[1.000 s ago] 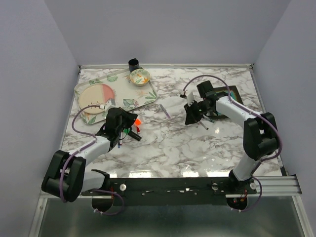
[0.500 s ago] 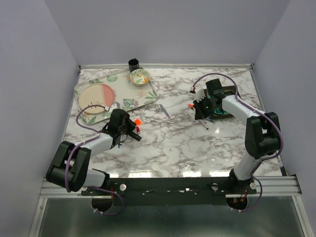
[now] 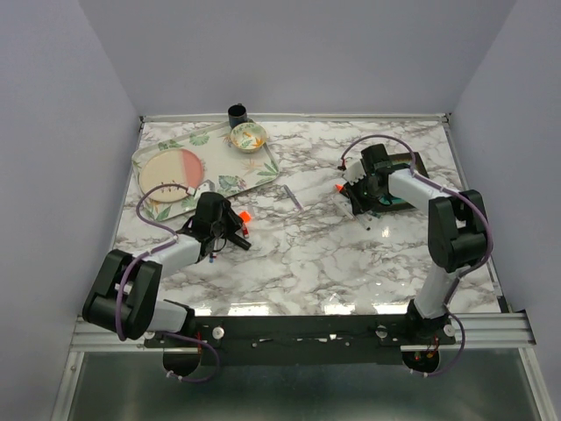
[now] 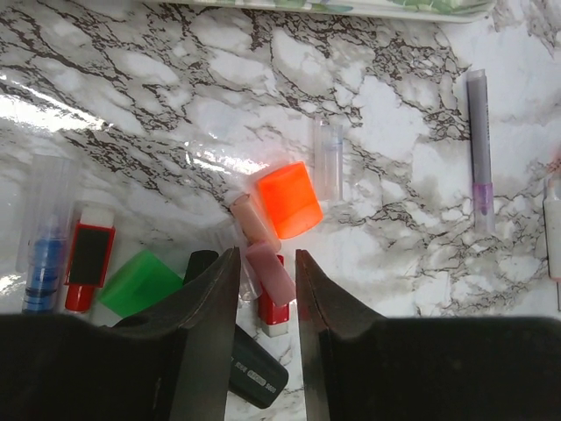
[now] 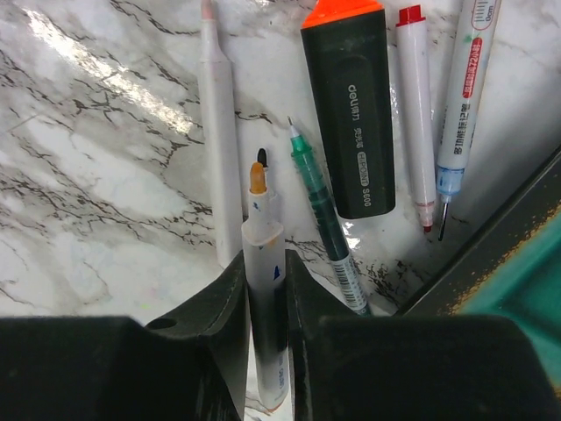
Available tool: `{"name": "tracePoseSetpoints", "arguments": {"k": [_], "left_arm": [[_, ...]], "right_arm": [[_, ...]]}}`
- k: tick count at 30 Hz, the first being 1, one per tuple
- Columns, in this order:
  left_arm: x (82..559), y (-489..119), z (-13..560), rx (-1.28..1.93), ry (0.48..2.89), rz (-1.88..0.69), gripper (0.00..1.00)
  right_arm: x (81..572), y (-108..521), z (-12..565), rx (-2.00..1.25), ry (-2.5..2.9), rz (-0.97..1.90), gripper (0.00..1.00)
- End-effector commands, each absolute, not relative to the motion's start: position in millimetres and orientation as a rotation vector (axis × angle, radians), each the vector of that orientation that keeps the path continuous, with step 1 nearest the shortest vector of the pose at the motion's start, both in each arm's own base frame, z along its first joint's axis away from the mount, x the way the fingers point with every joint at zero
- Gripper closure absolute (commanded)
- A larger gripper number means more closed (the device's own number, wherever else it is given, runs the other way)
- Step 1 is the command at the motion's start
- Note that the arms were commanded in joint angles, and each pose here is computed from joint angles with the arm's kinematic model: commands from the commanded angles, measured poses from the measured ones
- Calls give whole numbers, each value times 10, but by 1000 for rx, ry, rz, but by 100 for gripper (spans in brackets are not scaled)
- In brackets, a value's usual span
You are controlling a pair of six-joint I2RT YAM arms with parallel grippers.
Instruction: Open the pen caps
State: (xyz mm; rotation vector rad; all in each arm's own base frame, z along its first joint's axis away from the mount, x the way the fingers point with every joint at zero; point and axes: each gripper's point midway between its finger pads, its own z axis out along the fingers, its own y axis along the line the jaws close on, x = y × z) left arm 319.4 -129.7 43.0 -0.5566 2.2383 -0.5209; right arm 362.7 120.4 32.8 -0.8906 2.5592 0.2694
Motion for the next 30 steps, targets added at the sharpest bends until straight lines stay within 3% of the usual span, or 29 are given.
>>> {"name": "tracePoseSetpoints", "arguments": {"k": [1,15,20,30], "left_arm": [[3300,-1281,646,-526,2191,-514,60],[3275,-1200,1244,-445,2092,-500,44],[3127,-1095,1369,-442,2064,-479,31],[2839,-954,1333,-474,2040,-480,12]], "right_arm": [[3676,1100,234,-872,2587,205,70],[3679,1140,398,-879,2534,223,58],[3695,1192,669,-891,2430,245,51],[3521,1446,997,-999,2252,423,49]]}}
